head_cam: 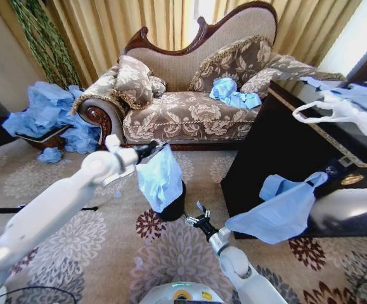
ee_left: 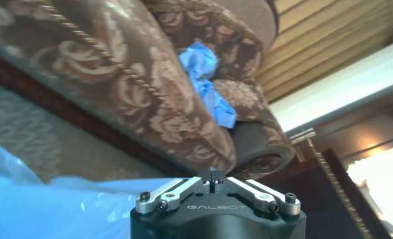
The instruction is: Place a garbage bag over the trash bin.
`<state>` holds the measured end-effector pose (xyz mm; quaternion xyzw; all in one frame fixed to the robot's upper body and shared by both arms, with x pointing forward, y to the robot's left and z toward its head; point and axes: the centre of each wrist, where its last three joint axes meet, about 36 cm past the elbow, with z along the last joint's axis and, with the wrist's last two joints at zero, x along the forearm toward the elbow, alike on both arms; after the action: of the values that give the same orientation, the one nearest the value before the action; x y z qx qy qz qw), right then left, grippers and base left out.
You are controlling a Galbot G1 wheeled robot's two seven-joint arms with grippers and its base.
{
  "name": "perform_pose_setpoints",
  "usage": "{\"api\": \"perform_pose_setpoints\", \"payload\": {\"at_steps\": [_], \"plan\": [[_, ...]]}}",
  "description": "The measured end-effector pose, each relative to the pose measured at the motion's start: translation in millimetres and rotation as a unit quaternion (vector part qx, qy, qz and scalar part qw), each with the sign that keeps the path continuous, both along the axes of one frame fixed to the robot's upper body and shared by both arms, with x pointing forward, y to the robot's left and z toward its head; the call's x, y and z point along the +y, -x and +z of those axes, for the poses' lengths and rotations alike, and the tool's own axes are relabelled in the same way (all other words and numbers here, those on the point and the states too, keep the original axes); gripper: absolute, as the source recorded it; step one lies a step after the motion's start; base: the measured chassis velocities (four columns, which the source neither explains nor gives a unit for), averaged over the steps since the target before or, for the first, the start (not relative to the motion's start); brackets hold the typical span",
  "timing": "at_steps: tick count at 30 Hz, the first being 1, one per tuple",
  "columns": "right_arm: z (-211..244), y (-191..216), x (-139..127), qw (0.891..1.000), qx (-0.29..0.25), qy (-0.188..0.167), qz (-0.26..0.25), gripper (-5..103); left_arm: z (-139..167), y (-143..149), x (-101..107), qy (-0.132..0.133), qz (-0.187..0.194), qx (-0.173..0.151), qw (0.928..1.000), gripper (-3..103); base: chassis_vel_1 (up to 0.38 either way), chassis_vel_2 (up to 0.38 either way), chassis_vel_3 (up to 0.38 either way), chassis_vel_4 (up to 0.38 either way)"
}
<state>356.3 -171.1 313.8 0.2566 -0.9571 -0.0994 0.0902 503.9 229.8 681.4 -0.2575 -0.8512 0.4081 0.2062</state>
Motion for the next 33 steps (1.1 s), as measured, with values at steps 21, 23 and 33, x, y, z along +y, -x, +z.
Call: {"api": "perform_pose_setpoints", "payload": {"at_steps": [21,23,33], "plan": [[55,3,-19,0.996,0.009,-0.084,-0.042,100,1,-16,-35,0.003,-0.023,0.000,0.9997,0,0.000,0.000,0.000,0.000],[55,6,-18,0.995,0.011,-0.085,-0.042,100,0,-17,-37,0.003,-0.024,0.001,0.9997,0,0.000,0.000,0.000,0.000],[61,19,26,0.991,0.049,-0.109,-0.057,100,-4,-24,-58,0.000,-0.024,0.014,0.9996,0,0.000,0.000,0.000,0.000]]}}
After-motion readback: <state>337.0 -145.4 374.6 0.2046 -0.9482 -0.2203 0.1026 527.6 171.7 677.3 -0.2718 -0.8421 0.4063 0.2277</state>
